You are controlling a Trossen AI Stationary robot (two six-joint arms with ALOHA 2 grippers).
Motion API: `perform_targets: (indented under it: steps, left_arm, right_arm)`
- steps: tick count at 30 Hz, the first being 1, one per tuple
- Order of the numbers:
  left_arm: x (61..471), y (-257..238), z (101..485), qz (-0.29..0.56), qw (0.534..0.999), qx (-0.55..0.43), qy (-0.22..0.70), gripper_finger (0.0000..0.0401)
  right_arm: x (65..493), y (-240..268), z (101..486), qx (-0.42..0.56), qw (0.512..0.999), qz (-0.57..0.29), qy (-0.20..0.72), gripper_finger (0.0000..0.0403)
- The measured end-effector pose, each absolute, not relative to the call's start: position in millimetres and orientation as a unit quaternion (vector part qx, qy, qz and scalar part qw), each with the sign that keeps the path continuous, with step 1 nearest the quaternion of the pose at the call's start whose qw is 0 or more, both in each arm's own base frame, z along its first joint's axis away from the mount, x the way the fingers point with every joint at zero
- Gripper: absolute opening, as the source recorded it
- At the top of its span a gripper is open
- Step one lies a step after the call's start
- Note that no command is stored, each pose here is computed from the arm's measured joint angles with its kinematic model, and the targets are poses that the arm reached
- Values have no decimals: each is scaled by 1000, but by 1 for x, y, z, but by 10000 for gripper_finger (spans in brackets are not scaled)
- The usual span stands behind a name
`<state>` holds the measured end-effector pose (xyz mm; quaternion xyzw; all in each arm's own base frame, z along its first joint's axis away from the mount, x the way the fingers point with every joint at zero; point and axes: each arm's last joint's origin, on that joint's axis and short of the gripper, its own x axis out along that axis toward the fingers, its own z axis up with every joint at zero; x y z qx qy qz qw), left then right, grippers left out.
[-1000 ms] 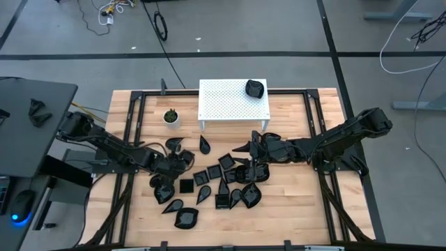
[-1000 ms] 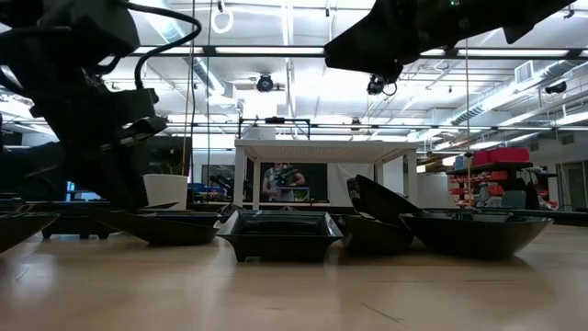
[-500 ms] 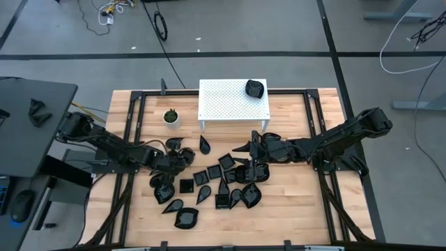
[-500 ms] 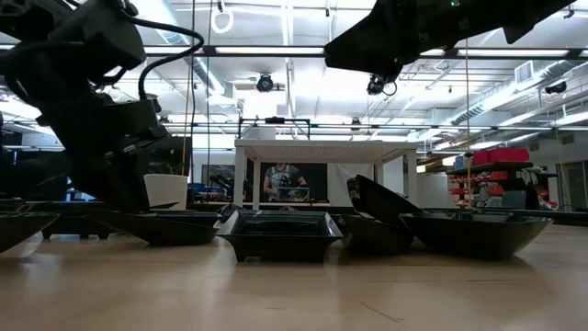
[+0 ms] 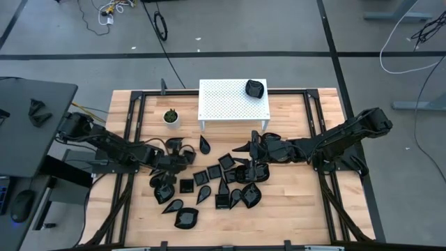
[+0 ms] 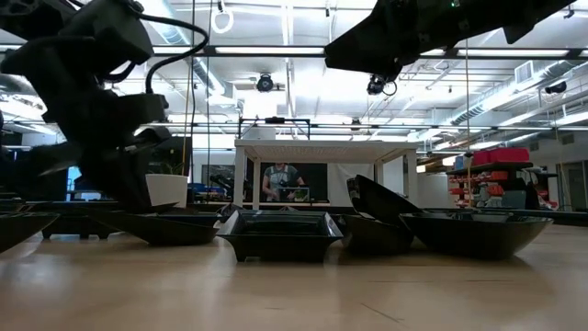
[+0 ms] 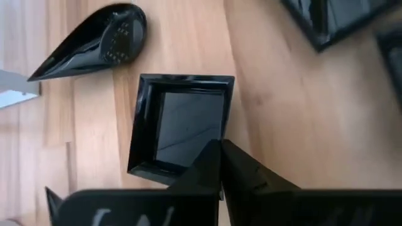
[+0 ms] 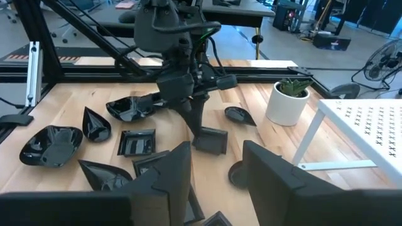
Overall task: Pick & Place Mini shaped plates
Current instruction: Put the black plate on the shelf
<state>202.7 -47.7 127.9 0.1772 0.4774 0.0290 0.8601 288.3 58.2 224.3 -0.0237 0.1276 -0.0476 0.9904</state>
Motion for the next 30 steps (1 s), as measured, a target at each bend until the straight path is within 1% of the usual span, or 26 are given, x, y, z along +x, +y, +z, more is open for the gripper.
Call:
perform_targets:
  steps: [4, 7, 12, 15, 21, 26, 30]
  left_arm:
    - [209, -55, 137, 20, 869, 173, 464, 7]
    - [217, -60, 151, 23, 873, 157, 461, 4]
    - [224, -68, 184, 36, 850, 142, 507, 4]
    - [227, -72, 210, 51, 842, 134, 520, 4]
    - [239, -71, 275, 180, 864, 95, 461, 3]
    - [239, -58, 326, 219, 866, 73, 443, 4]
    - [238, -35, 357, 250, 859, 79, 439, 3]
  right_arm:
    - [286, 64, 226, -35, 991, -37, 124, 149]
    - [280, 73, 234, -40, 993, -17, 112, 149]
    - [262, 90, 249, -55, 993, 22, 102, 149]
    - [250, 97, 258, -62, 992, 44, 101, 149]
    - [236, 105, 266, -65, 991, 67, 101, 149]
    - [231, 109, 270, -64, 991, 79, 93, 149]
    - [229, 112, 270, -73, 989, 85, 92, 149]
